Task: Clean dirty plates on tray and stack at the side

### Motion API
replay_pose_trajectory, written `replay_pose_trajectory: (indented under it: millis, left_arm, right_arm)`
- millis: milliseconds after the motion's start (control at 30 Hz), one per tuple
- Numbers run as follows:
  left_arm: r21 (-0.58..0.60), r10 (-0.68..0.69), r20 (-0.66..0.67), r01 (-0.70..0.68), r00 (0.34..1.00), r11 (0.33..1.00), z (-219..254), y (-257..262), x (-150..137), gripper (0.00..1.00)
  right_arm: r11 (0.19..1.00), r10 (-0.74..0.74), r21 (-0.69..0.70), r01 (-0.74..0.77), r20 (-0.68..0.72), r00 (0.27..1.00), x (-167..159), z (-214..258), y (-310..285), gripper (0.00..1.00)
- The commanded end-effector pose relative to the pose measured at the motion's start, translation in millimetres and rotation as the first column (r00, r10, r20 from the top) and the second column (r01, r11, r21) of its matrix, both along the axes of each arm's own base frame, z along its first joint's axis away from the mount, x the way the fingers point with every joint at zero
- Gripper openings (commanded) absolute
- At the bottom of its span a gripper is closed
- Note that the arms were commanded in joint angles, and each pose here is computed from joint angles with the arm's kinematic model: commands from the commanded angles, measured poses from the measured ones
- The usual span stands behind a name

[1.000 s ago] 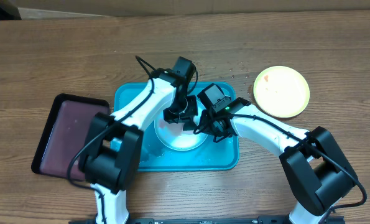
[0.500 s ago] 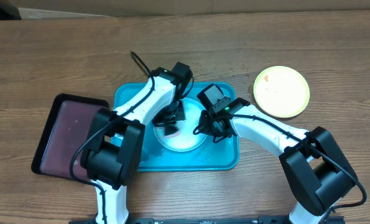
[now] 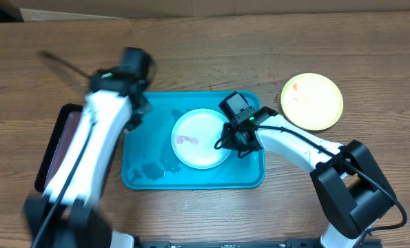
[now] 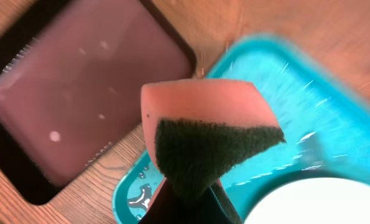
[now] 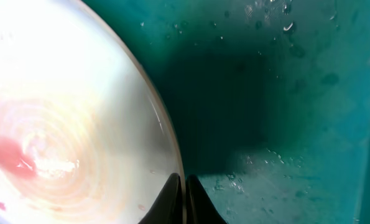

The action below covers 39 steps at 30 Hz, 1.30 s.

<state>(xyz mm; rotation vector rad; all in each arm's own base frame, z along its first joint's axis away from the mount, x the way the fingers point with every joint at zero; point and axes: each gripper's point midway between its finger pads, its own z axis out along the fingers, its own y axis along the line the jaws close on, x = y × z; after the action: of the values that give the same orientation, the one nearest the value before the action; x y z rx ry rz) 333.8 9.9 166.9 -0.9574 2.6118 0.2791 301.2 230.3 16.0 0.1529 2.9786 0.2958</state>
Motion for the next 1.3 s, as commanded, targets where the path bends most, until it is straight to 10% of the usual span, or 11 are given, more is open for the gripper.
replay_pose_trajectory:
  millis: [0,367,600,867,1267]
  left_arm:
    - [-0.06,0.048,0.119,-0.041,0.992,0.997,42,23,-16,0.04]
    - [-0.167,0.136,-0.076,-0.147,0.988,0.975,2,68,-61,0.04]
    - [-0.282,0.25,-0.19,-0.296,0.95,0.912,-50,89,-73,0.04]
    - [-0.37,0.311,-0.312,-0.416,0.898,0.83,-92,116,-89,0.04]
    - [-0.357,0.353,-0.28,-0.438,0.893,0.825,-109,139,-79,0.04]
  right_arm:
    - [0.986,0.166,-0.014,-0.165,0.101,0.981,17,30,23,0.04]
    - [0.846,0.366,-0.524,-0.099,0.435,0.823,39,147,36,0.04]
    - [0.508,0.694,-0.861,0.037,0.434,0.575,10,230,53,0.04]
    - [0.251,0.846,-0.935,0.252,0.339,0.413,-28,291,82,0.04]
    - [0.267,0.85,-0.937,0.226,0.34,0.402,-29,288,89,0.04]
